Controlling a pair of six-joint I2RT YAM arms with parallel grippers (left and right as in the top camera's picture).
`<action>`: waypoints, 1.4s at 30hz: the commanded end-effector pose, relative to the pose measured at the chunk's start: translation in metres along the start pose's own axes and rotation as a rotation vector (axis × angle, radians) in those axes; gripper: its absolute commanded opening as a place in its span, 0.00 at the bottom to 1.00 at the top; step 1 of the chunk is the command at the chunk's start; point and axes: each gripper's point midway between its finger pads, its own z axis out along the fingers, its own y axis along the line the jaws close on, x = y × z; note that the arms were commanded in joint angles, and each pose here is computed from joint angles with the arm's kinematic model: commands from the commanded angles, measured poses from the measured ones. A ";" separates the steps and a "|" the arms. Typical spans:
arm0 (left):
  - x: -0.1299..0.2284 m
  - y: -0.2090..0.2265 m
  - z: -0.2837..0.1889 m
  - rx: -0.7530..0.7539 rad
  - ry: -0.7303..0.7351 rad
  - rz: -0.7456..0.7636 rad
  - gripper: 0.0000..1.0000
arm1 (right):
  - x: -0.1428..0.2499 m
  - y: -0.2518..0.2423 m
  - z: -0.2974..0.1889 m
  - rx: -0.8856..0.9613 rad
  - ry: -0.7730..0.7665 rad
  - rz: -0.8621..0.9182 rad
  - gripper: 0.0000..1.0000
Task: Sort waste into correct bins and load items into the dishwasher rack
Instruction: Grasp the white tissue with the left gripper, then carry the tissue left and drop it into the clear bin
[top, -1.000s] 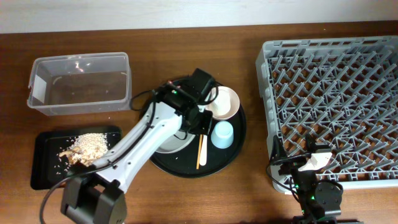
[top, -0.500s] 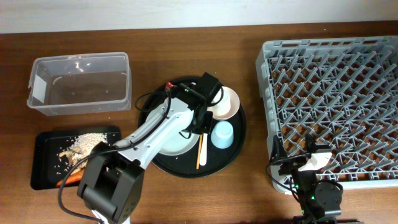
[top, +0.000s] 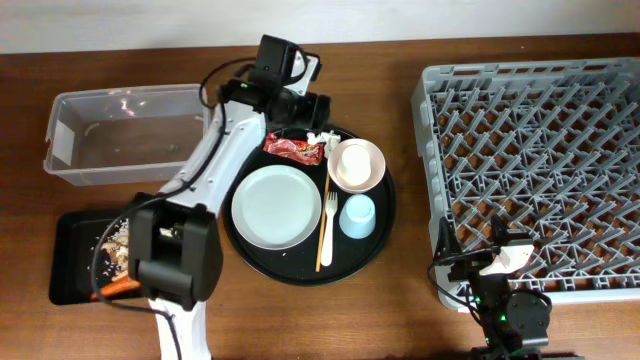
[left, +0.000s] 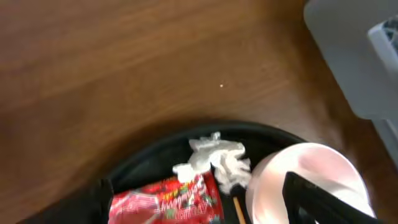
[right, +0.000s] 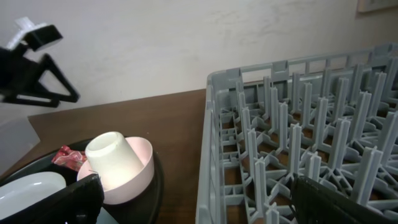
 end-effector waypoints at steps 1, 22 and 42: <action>0.004 0.003 0.034 -0.060 0.010 0.119 0.87 | 0.002 -0.002 0.000 0.009 0.003 -0.007 0.99; 0.045 -0.013 0.086 -0.108 0.127 0.131 0.01 | 0.002 -0.002 0.000 0.009 0.002 -0.007 0.99; -0.027 0.125 -0.112 -0.306 -0.173 -0.399 0.01 | 0.002 -0.002 0.000 0.009 0.003 -0.007 0.99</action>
